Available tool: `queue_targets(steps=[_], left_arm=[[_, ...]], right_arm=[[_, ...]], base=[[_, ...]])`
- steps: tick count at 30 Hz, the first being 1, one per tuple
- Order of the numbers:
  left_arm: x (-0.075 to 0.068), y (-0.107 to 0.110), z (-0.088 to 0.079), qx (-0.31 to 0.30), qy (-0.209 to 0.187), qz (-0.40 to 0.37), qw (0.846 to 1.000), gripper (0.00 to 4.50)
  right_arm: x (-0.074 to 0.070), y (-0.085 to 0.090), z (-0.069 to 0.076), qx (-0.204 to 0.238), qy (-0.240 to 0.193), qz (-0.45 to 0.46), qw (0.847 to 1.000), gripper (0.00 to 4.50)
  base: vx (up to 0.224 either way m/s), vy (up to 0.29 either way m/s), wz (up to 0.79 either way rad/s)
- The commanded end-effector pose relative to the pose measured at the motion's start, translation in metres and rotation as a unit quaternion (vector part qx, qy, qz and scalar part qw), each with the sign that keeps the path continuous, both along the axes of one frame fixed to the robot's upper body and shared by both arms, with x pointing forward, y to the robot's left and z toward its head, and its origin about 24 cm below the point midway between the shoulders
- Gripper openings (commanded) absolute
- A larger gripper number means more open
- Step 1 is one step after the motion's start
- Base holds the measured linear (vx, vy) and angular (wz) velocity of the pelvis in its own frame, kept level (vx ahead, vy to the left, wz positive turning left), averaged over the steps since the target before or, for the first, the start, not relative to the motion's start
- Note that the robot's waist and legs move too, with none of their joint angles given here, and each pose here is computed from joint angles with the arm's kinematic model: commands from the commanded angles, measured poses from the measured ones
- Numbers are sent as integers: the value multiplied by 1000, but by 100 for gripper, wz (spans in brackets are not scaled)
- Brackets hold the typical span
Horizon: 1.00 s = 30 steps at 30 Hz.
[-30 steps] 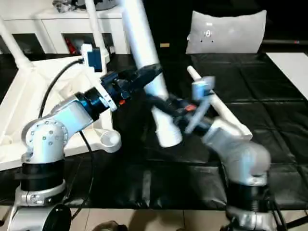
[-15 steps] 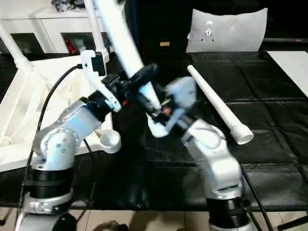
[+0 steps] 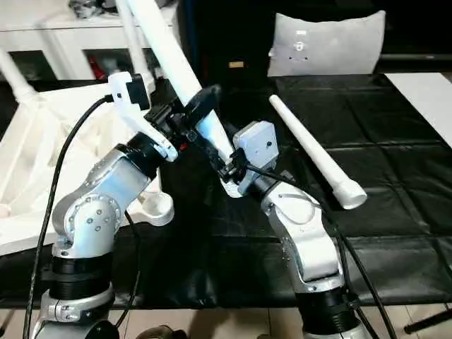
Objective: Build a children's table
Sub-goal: Pick table leg
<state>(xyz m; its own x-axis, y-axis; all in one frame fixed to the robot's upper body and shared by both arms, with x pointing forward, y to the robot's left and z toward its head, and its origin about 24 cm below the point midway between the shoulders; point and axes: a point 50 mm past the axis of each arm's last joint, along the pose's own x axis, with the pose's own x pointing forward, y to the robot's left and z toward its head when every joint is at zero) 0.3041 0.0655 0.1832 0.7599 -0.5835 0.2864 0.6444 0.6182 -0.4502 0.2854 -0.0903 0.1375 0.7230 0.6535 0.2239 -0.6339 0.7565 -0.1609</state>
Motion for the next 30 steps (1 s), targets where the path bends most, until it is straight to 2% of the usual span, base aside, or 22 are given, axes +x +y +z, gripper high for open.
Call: queue_targets(steps=[1, 4, 11, 17, 19, 23, 25, 27, 28, 29, 30], left_arm=[[-3, -3, 4, -1, -10, -5, 1000, 227], [-4, -4, 2, -1, -5, -8, 1000, 199], [-6, -7, 0, -5, 2, -17, 1000, 186], [-3, -4, -2, -52, 42, -10, 998, 185], [-1, -1, -4, -80, 67, -6, 995, 185], [0, 2, -3, -103, 73, 4, 992, 185], [0, 2, -2, -98, 71, 5, 993, 185], [-2, 1, -2, -56, 50, -3, 997, 185], [-2, 1, -2, -56, 50, -3, 997, 185], [-2, 0, -3, -5, 25, -4, 1000, 185], [-2, 0, -3, 14, 14, -4, 1000, 185]], right_arm=[[1, 4, 3, -2, -10, 4, 1000, 185], [0, 5, 2, -3, -12, 7, 1000, 185], [-1, 7, 1, -6, -17, 11, 1000, 185], [-2, 9, 1, -15, -21, 14, 1000, 185], [-2, 11, 1, -15, -23, 17, 999, 185], [-3, 14, 1, -21, -24, 23, 999, 185], [-3, 14, 1, -22, -24, 23, 999, 185], [-3, 15, 2, -23, -25, 24, 999, 185], [-3, 15, 2, -23, -25, 24, 999, 185], [-3, 15, 1, -31, -24, 23, 999, 185], [-3, 15, 1, -33, -22, 25, 999, 185]], base=[[0, 0, 0], [0, 0, 0], [0, 0, 0], [0, 0, 0], [0, 0, 0], [0, 0, 0], [0, 0, 0], [0, 0, 0], [0, 0, 0], [0, 0, 0], [0, 0, 0]])
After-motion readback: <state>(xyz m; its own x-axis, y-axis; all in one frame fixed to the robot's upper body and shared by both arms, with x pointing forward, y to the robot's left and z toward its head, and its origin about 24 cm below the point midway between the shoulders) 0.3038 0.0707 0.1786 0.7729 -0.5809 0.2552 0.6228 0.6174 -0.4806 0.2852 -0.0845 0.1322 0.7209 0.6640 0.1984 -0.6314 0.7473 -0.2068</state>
